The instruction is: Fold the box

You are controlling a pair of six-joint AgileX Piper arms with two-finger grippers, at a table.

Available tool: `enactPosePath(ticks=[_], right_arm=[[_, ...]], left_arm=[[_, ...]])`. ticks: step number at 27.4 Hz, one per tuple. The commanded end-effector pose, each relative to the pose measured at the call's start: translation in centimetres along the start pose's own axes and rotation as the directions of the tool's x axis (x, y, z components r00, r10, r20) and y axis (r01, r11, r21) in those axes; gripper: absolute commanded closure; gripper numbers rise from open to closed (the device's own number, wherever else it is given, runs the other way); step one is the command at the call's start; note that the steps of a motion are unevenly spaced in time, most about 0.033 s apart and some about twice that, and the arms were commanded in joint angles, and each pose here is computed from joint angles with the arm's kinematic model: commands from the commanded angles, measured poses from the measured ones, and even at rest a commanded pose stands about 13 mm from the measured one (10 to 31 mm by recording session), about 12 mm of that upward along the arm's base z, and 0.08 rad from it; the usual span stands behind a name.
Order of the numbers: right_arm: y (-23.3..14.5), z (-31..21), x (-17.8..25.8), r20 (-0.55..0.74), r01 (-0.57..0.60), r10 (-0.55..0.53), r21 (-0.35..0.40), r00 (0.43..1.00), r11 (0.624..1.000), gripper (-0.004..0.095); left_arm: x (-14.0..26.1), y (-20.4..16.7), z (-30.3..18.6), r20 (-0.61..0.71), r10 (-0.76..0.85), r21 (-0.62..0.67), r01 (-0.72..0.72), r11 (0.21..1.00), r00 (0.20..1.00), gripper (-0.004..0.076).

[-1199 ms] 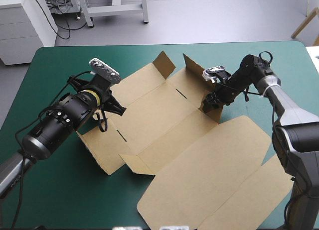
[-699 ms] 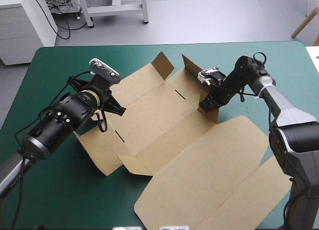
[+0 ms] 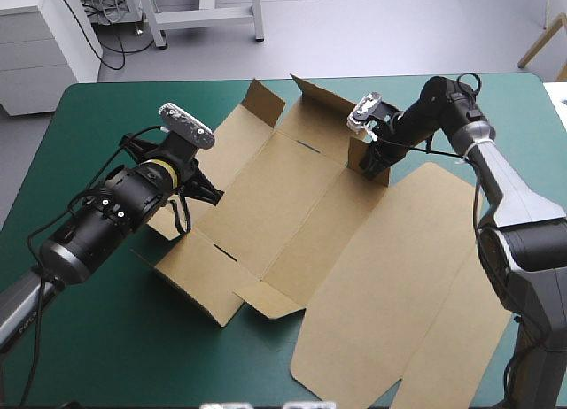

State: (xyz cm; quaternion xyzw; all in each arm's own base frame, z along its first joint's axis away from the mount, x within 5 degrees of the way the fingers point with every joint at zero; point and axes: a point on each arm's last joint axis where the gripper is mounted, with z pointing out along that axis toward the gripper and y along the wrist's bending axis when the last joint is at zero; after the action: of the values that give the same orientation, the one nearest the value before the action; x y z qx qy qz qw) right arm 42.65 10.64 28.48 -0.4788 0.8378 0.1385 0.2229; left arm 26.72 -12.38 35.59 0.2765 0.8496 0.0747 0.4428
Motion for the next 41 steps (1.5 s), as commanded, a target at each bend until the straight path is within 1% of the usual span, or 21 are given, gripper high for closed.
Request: enactPosePath(ticks=[1, 5, 6, 8, 9, 10, 12, 15, 18, 21, 24, 25, 36, 38, 40, 41], right_arm=[[0.4, -3.7, -2.0, 0.096, 0.142, -0.151, 0.095, 0.984, 0.985, 0.0928], [0.5, -4.1, -2.9, 0.148, 0.254, -0.272, 0.131, 0.951, 0.958, 0.0927], [0.7, -4.1, -3.3, 0.151, 0.308, -0.329, 0.143, 0.932, 0.940, 0.0928], [1.7, -3.5, -4.4, 0.150, 0.420, -0.444, 0.169, 0.883, 0.892, 0.0928], [1.9, -3.3, -4.7, 0.150, 0.445, -0.472, 0.181, 0.869, 0.877, 0.0928], [2.4, -2.9, -5.3, 0.154, 0.466, -0.494, 0.188, 0.855, 0.865, 0.0928], [2.9, -2.2, -6.0, 0.160, 0.485, -0.516, 0.199, 0.841, 0.852, 0.0928], [4.1, -0.8, -7.1, 0.165, 0.529, -0.559, 0.194, 0.813, 0.826, 0.0928], [5.3, 0.6, -8.0, 0.171, 0.559, -0.586, 0.183, 0.792, 0.809, 0.0928], [6.3, 1.3, -8.6, 0.172, 0.604, -0.627, 0.172, 0.759, 0.778, 0.0928], [7.1, 1.7, -9.0, 0.166, 0.661, -0.682, 0.170, 0.712, 0.731, 0.0928], [7.3, 1.8, -9.1, 0.167, 0.670, -0.691, 0.169, 0.703, 0.723, 0.0928], [7.2, 1.7, -9.6, 0.180, 0.654, -0.691, 0.226, 0.700, 0.721, 0.0920], [7.2, 1.7, -9.7, 0.178, 0.653, -0.692, 0.234, 0.699, 0.720, 0.0885], [7.1, 1.7, -9.7, 0.178, 0.652, -0.692, 0.236, 0.699, 0.720, 0.0803], [7.1, 1.7, -9.7, 0.178, 0.652, -0.692, 0.236, 0.699, 0.720, 0.0745]], left_arm=[[-1.7, 0.8, -1.8, 0.131, -0.008, -0.017, 0.010, 1.000, 0.991, 0.0734], [-1.8, 0.8, -1.8, 0.144, -0.008, -0.015, 0.010, 1.000, 0.990, 0.0734], [-1.9, 0.8, -1.8, 0.149, -0.008, -0.014, 0.010, 1.000, 0.989, 0.0734], [-1.9, 0.7, -1.8, 0.156, -0.013, -0.008, 0.015, 1.000, 0.988, 0.0734], [-2.0, 0.7, -1.8, 0.158, -0.016, -0.005, 0.018, 1.000, 0.987, 0.0734], [-2.0, 0.7, -1.8, 0.158, -0.018, -0.004, 0.019, 1.000, 0.987, 0.0734], [-2.0, 0.7, -1.8, 0.158, -0.020, -0.003, 0.020, 1.000, 0.987, 0.0734], [-2.0, 0.7, -1.8, 0.158, -0.020, -0.003, 0.020, 1.000, 0.987, 0.0734], [-1.9, 0.6, -1.8, 0.151, -0.026, 0.001, 0.026, 1.000, 0.988, 0.0734], [-1.8, 0.7, -1.8, 0.143, -0.026, 0.000, 0.026, 1.000, 0.989, 0.0734], [-1.8, 0.7, -1.8, 0.143, -0.026, 0.000, 0.026, 1.000, 0.989, 0.0734], [-1.8, 0.7, -1.8, 0.143, -0.026, 0.000, 0.026, 1.000, 0.989, 0.0734], [-1.8, 0.6, -1.8, 0.141, -0.030, 0.002, 0.030, 1.000, 0.990, 0.0734], [-1.8, 0.6, -1.8, 0.141, -0.030, 0.002, 0.030, 1.000, 0.990, 0.0734], [-1.8, 0.6, -1.8, 0.141, -0.030, 0.002, 0.030, 1.000, 0.990, 0.0734], [-1.8, 0.6, -1.8, 0.141, -0.028, 0.001, 0.028, 1.000, 0.990, 0.0734]])
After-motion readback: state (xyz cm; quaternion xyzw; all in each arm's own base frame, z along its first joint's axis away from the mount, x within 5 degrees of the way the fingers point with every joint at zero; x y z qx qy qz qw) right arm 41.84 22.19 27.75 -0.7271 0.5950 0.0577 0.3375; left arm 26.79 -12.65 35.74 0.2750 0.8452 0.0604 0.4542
